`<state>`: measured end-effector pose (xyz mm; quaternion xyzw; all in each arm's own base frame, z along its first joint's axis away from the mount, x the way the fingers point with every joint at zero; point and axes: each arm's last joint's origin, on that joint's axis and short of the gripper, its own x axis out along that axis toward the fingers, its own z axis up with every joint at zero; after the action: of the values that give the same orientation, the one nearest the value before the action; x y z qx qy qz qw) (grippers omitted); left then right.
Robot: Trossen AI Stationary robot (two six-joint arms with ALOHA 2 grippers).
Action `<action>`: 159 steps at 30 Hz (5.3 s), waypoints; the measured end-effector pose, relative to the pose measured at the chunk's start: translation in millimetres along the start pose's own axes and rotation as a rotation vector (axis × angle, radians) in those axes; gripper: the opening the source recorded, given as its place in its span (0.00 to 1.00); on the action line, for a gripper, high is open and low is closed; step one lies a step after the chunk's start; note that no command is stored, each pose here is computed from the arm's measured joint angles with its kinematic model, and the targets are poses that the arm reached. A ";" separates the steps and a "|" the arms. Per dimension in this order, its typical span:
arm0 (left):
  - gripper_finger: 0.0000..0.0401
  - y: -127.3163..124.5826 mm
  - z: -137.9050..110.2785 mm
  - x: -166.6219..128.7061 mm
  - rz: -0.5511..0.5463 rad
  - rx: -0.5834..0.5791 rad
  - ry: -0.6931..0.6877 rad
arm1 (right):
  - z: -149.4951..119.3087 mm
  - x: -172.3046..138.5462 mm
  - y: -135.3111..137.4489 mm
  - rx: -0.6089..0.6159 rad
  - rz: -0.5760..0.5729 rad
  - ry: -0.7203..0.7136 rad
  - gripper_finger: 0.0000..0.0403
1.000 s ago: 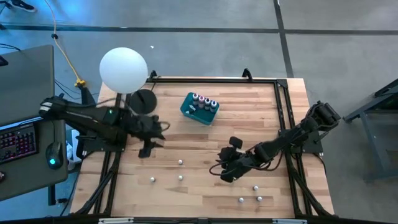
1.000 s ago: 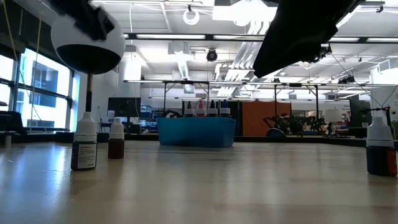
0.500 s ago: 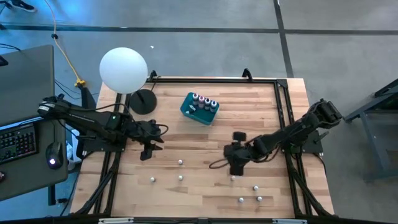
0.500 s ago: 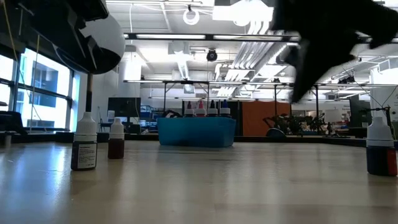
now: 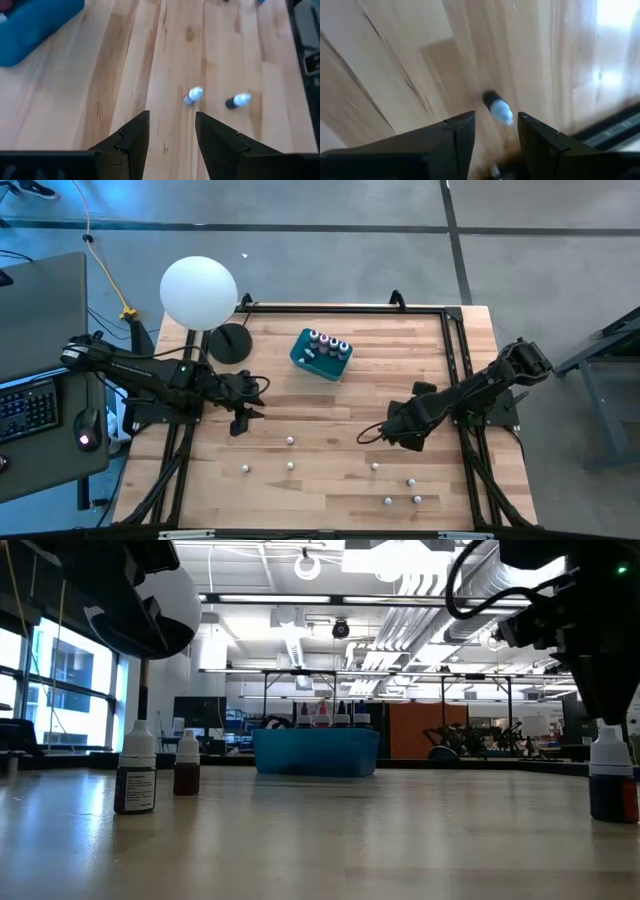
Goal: Pick & Place food coloring
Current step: Put the black food coloring bottle into the blue bin, then put the brown food coloring bottle into the blue bin
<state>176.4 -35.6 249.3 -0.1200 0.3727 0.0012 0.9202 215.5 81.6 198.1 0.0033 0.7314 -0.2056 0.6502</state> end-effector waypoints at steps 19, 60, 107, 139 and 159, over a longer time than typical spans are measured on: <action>0.39 -4.4 8.5 -0.5 -0.070 -0.009 -0.078 | -21.5 22.3 -17.2 -0.043 0.015 -0.017 0.44; 0.39 -5.0 12.9 -1.0 -0.052 -0.010 -0.133 | 102.1 -73.6 -29.8 0.056 0.125 -1.207 0.19; 0.39 -24.1 -9.0 3.1 -0.096 -0.009 0.048 | 240.9 -37.5 42.6 -0.119 0.442 -0.900 0.37; 0.39 -33.6 -14.9 0.9 -0.073 -0.013 0.040 | 237.1 -49.9 40.9 -0.011 0.372 -1.009 0.16; 0.39 -33.0 -14.7 1.0 -0.059 -0.014 0.032 | 197.3 67.5 -83.7 0.513 0.213 -0.934 0.23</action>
<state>170.1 -71.1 245.6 -0.1371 0.3838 -0.0251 0.9128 369.6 -72.9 144.8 0.1446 0.2868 -0.2901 0.9015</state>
